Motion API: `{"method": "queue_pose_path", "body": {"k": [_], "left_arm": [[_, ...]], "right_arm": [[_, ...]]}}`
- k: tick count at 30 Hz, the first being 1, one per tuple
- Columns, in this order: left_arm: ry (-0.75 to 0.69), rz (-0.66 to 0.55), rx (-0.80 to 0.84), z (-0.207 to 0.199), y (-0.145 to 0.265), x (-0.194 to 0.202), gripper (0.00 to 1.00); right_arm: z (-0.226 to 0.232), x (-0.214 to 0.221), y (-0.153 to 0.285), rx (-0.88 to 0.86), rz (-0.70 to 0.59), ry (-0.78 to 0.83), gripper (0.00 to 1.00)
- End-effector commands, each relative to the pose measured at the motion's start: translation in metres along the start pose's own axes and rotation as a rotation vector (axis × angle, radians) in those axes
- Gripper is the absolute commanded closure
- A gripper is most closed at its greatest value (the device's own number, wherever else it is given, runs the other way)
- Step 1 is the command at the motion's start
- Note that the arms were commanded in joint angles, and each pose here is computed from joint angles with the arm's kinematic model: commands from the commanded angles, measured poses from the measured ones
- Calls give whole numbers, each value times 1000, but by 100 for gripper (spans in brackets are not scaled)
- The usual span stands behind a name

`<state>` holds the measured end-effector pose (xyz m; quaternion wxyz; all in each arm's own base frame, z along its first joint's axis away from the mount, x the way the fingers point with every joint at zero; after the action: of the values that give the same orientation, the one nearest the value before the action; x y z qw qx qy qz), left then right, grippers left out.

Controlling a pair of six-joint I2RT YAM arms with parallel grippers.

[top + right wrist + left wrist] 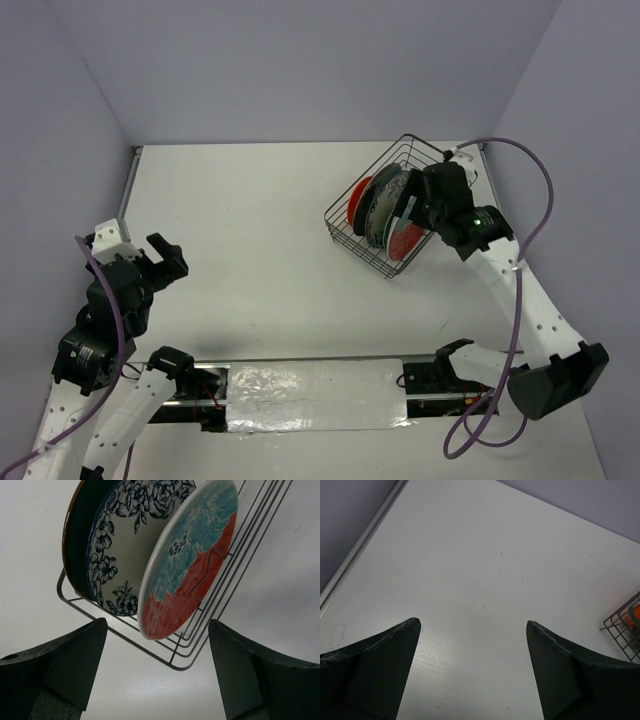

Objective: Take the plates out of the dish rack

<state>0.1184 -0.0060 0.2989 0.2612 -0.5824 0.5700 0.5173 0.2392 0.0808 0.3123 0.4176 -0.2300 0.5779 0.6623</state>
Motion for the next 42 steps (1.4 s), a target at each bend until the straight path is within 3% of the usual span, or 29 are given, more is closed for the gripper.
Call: {"method": "queue_pose_path", "body": {"k": [1,12,22,29,33,42], "left_arm": [[10,-25,26,-6,-2,-6,1],[-18,12,30,-11,-10,-2,0],[-25,24,39,-13,-12,0,0],[-29,29,45,-14,-13,0,1],[-29,29,45,-14,-13,1,0],[-27,26,45,-13,-12,0,0]], "right_arm": [[12,-11,-7,32,-90,-86,11],[23,6,-57,158,-73,-126,27],[23,12,-80,248,-54,-106,69],[19,11,-74,265,-75,-119,76],[18,4,-66,266,-97,-120,98],[18,-14,-42,215,-165,-143,100]]}}
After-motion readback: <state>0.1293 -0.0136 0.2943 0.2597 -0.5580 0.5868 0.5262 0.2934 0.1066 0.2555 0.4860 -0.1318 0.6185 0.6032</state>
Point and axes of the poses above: each gripper's point midway between its finger pads, its own y axis back along the fingers, its own z axis along the line the jaws close on, x = y × z, the point moved 8 cm from there along y, back along the fingers, and after that the axes turned 4 degrees about y, right-handed, at the moved point
